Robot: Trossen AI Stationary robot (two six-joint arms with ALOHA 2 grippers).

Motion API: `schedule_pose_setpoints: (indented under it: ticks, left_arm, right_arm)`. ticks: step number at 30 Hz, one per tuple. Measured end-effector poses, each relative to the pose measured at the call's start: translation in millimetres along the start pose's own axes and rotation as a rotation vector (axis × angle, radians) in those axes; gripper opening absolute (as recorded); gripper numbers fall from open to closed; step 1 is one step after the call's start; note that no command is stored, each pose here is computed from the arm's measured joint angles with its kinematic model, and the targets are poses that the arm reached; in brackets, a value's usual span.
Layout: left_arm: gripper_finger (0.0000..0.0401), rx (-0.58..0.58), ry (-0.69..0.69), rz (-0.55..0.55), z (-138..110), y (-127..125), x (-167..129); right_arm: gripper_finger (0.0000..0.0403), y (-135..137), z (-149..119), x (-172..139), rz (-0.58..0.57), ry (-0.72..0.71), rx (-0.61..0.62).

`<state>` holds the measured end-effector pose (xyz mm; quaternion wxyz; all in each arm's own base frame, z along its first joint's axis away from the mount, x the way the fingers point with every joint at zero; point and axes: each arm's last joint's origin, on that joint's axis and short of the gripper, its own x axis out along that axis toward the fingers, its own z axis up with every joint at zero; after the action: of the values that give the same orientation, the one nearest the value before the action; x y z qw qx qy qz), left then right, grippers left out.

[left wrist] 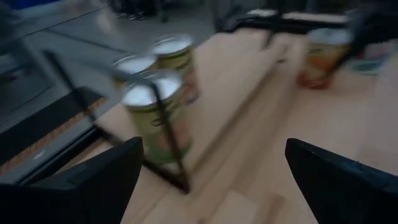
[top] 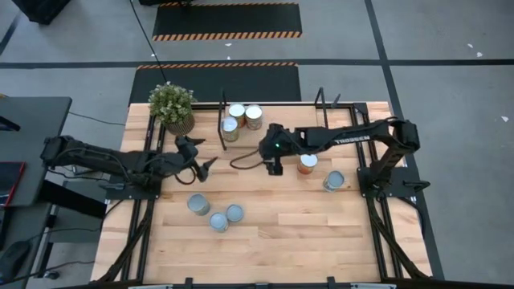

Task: Pick and place cans onto a shelf
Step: Adjust the canned oranges on the shelf

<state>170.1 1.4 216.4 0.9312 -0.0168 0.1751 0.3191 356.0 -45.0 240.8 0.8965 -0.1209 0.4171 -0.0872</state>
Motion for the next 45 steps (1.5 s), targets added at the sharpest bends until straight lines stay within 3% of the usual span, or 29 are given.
schedule_pose_setpoints:
  ticks: [5, 12, 23, 33, 45]
  left_arm:
    - [0.0400, -0.098, 0.091, 0.136, -9, 16, 20]
    - [0.0394, -0.282, 0.204, 0.058, -10, 46, 43]
    - [0.0323, -0.491, 0.220, 0.092, -13, 76, 63]
    - [0.0274, -0.550, 0.198, 0.128, -21, 86, 93]
    - [0.0265, -0.532, 0.179, 0.074, -25, 83, 108]
  right_arm:
    - [0.0377, 12, -12, -7, -0.024, -0.073, -0.001]
    - [0.0377, 23, -14, -17, -0.010, -0.122, -0.015]
    - [0.0377, 29, -12, -17, 0.009, -0.134, -0.035]
    - [0.0377, 42, -9, -20, 0.056, -0.164, -0.061]
    - [0.0377, 44, -9, -20, 0.054, -0.163, -0.061]
